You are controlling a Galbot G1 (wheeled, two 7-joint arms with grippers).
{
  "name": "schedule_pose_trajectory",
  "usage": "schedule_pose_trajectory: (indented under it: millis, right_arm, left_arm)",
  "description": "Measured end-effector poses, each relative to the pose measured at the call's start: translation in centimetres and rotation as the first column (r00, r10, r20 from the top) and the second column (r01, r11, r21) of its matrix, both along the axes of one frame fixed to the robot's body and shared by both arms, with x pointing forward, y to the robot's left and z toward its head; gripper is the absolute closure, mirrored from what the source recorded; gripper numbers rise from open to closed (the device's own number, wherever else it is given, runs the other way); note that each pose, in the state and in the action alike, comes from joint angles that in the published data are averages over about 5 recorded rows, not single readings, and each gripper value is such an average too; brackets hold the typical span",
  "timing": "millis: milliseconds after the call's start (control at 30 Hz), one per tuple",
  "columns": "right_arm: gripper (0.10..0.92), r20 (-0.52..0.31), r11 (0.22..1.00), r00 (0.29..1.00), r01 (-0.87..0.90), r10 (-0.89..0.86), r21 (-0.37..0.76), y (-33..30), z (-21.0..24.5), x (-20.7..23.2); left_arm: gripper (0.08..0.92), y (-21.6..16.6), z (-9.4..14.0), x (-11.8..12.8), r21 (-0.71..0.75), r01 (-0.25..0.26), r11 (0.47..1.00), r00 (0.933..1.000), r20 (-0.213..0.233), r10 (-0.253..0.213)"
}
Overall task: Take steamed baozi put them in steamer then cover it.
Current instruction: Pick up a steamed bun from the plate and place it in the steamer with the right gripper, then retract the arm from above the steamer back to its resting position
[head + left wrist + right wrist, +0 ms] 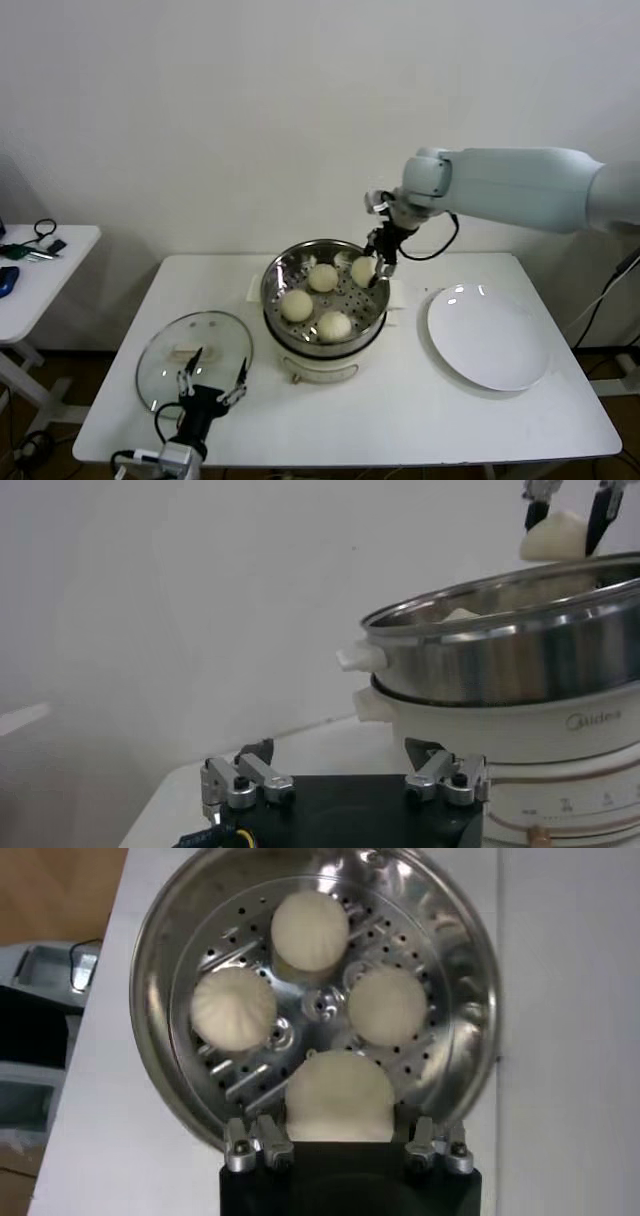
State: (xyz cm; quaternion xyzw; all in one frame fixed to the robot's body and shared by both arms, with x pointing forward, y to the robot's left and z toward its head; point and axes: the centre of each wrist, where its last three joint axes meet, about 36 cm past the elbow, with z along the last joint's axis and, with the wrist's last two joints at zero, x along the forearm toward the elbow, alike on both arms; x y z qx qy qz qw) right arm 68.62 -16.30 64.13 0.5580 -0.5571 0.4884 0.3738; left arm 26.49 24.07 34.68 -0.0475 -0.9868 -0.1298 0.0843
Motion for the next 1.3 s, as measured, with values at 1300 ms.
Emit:
schedule_pose_trajectory:
  millis: [1300]
  right_arm:
    - [0.199, -0.009, 1.0, 1.0, -0.01, 0.009, -0.012, 1.4, -3.9, 0.0]
  left_arm:
    - [0.177, 1.4, -0.5, 0.1, -0.003, -0.022, 1.0, 0.9997, -0.007, 0.022]
